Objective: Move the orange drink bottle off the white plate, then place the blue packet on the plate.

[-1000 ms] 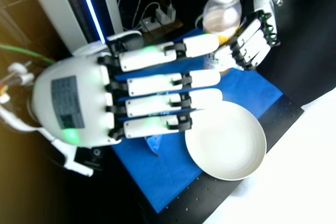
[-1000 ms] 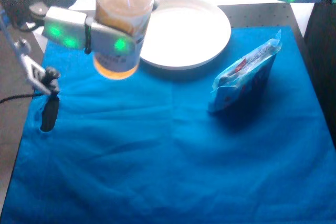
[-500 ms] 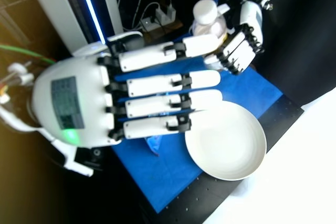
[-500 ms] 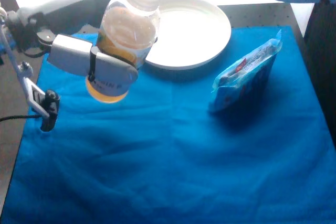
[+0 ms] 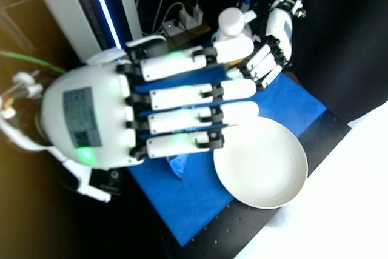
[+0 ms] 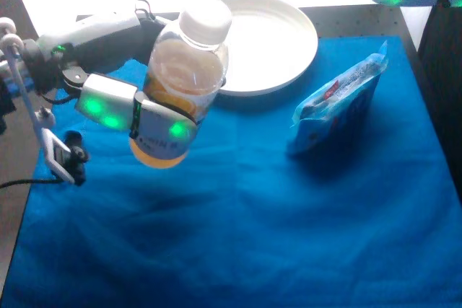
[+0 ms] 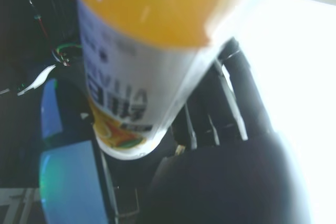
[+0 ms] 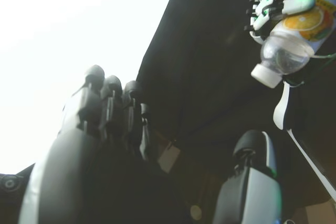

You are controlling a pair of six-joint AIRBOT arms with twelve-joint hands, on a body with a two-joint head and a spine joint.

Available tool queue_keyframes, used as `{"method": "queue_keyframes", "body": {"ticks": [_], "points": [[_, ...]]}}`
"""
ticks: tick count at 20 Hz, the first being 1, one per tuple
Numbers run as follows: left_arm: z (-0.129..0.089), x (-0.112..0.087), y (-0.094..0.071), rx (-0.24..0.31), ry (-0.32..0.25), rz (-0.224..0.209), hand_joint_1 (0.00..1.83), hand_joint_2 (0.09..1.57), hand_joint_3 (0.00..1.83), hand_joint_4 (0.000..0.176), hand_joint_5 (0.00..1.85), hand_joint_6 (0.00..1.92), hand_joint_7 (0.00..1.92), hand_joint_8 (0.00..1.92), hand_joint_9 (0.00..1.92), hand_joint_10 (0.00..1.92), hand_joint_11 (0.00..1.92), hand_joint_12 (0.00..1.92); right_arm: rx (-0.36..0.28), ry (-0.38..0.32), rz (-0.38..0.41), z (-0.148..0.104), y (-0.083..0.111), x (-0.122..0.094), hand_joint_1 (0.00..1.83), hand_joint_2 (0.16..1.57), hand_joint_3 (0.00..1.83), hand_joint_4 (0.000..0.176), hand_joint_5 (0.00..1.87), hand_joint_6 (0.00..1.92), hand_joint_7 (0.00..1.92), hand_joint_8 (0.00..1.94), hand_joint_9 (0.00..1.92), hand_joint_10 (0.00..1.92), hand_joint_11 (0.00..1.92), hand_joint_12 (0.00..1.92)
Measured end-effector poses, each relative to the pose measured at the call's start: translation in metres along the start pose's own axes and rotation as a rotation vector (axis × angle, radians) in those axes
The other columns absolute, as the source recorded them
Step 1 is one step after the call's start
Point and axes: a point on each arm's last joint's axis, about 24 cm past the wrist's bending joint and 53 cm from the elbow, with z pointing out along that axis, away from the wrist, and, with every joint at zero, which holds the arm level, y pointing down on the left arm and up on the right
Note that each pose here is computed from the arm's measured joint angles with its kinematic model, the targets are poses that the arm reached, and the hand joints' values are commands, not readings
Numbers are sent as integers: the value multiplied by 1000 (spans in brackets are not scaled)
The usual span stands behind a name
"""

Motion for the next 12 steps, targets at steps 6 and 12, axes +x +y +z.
{"method": "queue_keyframes", "body": {"ticks": [6,12], "points": [[1,13,12,-20,18,-24,1154,1217,1,26,747,1313,829,1254,969,37,396,1321,0,-1,0,0,0,0,710,787,0,98,123,3,292,2,148,3,0,195],[1,13,19,-35,12,-37,943,1211,1,140,779,1286,858,139,781,4,144,1256,0,0,2,0,0,1,716,781,0,93,118,0,305,2,155,1,0,213]]}}
